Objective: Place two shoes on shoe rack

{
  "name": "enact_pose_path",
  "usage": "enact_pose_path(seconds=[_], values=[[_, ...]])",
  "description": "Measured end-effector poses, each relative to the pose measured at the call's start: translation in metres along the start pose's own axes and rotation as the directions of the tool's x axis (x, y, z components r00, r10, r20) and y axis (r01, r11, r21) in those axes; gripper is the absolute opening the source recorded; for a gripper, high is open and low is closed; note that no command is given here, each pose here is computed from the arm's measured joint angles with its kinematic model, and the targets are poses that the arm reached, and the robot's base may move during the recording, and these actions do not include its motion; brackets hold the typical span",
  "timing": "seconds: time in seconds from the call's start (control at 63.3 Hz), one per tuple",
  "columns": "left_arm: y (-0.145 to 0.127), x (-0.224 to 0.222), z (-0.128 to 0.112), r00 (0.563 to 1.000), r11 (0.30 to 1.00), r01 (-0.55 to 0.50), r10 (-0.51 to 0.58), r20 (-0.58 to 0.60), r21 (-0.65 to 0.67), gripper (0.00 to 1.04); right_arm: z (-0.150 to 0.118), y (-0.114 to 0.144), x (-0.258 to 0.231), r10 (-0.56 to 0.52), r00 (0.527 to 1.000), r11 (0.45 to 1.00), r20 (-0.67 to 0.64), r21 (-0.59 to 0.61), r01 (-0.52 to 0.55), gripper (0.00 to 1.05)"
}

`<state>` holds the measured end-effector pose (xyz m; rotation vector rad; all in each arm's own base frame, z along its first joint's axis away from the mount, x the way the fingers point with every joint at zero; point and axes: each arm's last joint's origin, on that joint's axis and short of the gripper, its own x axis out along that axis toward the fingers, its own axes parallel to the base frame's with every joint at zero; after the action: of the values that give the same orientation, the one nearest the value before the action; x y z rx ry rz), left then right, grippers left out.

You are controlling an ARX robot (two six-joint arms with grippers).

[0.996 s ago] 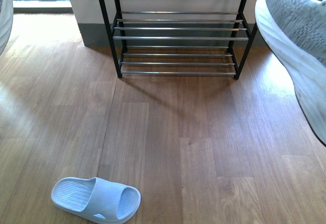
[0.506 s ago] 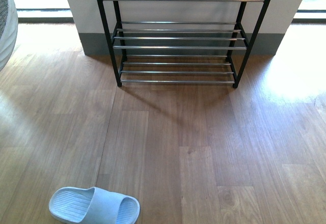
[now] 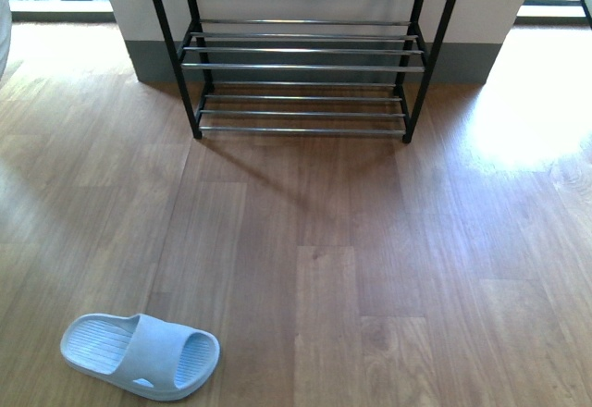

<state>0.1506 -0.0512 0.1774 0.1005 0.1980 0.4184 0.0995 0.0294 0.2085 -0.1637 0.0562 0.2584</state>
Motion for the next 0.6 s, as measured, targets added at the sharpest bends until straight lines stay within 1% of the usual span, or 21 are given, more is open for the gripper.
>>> enact_pose_path(seconds=[0.601], values=[[-0.0004, -0.0002, 0.0000, 1.000, 1.000, 0.010, -0.010, 0.000, 0.000, 0.02, 0.0000, -0.0004, 0.0000, -0.014, 1.000, 1.000, -0.002, 0.001, 0.014, 0.01]])
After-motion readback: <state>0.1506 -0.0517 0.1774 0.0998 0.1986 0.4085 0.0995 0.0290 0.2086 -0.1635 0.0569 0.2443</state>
